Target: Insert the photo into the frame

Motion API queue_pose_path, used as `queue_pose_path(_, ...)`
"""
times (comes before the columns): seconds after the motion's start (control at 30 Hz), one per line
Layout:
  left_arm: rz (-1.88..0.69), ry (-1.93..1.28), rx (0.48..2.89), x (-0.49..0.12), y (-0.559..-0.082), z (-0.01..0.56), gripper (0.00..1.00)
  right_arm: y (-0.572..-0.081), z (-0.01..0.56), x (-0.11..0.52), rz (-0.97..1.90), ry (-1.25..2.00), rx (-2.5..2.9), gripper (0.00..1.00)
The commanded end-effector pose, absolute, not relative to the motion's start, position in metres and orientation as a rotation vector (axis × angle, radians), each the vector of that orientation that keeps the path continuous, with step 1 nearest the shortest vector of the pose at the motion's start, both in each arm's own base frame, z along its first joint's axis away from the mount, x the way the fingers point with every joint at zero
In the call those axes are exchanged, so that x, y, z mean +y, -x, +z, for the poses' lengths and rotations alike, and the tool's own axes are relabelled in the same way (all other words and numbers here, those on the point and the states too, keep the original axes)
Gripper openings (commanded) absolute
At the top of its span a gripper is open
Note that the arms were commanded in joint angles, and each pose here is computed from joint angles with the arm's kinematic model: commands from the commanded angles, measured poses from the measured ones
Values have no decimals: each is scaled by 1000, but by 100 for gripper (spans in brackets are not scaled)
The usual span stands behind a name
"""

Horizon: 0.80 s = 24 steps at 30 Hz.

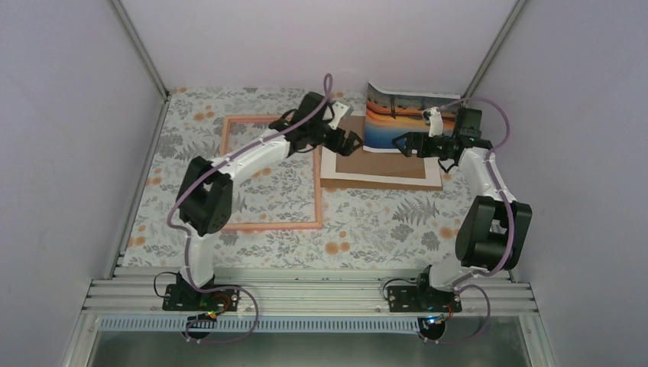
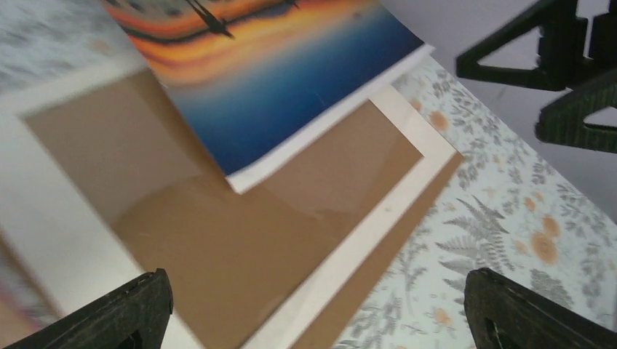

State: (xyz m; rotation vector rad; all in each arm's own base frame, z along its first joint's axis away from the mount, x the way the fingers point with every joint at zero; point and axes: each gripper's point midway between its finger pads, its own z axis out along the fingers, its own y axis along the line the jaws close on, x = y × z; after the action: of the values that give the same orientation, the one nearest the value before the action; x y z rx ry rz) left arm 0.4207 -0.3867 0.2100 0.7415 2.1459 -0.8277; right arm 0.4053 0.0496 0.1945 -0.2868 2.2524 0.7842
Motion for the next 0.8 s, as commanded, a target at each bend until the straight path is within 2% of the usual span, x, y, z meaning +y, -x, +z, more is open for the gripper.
queue_pose_path(0.0,-987,-686,2156,-428,-409,201,100,-411,185,55,880,214,2250,100)
queue_pose_path(0.1,-1076,-648,2195,-445,-407,191,100,-415,182,58,896,197,2252,100)
queue_pose_path(0.3,-1086,-507,2364,-462,-414,149,100,-421,172,61,933,169,2256,100)
queue_pose_path(0.6,-939,-290,2494,-442,-436,109,100,-436,135,58,948,45,2309,100)
queue_pose_path(0.77,-953,-177,2478,-418,-458,99,100,-447,113,56,953,-7,2331,100)
